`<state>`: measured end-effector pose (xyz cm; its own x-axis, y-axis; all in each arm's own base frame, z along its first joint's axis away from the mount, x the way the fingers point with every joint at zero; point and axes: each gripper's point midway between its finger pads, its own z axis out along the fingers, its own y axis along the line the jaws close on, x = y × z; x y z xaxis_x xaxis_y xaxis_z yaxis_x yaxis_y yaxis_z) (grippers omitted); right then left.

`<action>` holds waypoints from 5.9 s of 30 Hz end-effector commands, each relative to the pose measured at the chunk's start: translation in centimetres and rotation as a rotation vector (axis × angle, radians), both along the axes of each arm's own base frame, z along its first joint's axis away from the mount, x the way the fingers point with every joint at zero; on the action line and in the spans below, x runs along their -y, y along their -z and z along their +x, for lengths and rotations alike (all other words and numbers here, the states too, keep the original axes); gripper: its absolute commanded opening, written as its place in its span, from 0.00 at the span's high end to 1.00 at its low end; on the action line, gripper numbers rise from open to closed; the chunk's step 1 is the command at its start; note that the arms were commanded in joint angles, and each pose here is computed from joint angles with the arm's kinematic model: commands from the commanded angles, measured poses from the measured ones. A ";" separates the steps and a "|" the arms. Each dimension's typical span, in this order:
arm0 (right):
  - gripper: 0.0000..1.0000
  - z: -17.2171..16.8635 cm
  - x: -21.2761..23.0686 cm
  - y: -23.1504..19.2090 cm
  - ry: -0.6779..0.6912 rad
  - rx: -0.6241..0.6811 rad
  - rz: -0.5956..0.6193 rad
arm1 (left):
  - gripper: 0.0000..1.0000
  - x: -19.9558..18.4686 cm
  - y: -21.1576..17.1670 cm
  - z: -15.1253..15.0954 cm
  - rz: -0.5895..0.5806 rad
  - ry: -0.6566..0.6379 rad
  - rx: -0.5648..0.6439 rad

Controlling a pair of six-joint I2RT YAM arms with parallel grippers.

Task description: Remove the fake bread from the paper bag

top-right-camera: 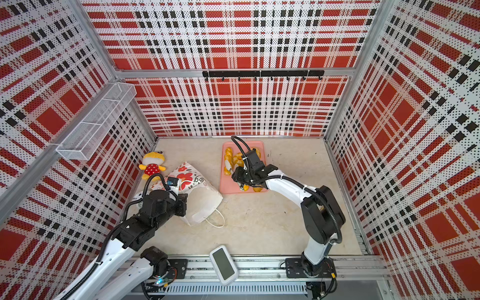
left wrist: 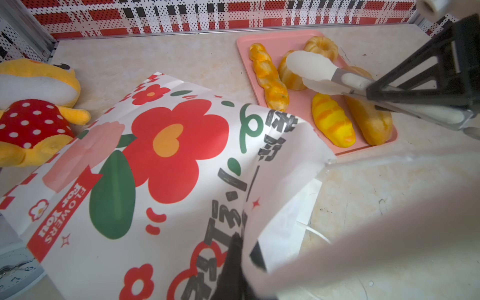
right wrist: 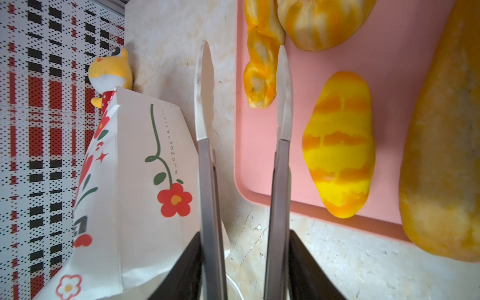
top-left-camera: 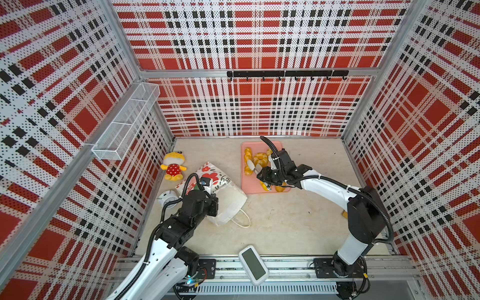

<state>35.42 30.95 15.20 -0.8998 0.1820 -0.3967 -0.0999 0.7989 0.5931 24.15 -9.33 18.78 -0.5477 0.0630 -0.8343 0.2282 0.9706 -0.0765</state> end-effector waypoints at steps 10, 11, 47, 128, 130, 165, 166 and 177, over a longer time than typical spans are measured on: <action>0.57 -8.9 1.5 -7.2 -0.144 0.107 0.171 | 1.00 0.4 -0.7 1.1 0.125 0.098 0.067; 0.58 -10.0 1.5 -7.3 -0.159 0.103 0.185 | 1.00 0.5 -0.7 1.1 0.133 0.110 0.074; 0.56 -15.3 -14.4 -0.5 -0.317 -0.074 0.506 | 1.00 2.6 -0.2 0.6 0.229 0.362 0.238; 0.56 -11.9 -19.4 6.4 -0.219 -0.142 0.580 | 1.00 2.4 -0.6 1.9 0.155 0.238 0.179; 0.56 -11.9 -19.5 6.6 -0.224 -0.142 0.576 | 1.00 2.4 -0.6 1.8 0.156 0.241 0.180; 1.00 -15.4 -12.8 2.5 -0.335 -0.148 0.575 | 1.00 2.4 -0.9 1.5 0.168 0.238 0.196; 1.00 -15.9 -12.5 2.5 -0.350 -0.156 0.556 | 1.00 2.3 -0.9 1.5 0.169 0.235 0.193; 0.89 -19.4 -4.5 4.4 -0.415 -0.111 0.061 | 1.00 2.0 -1.1 2.1 0.169 0.200 0.201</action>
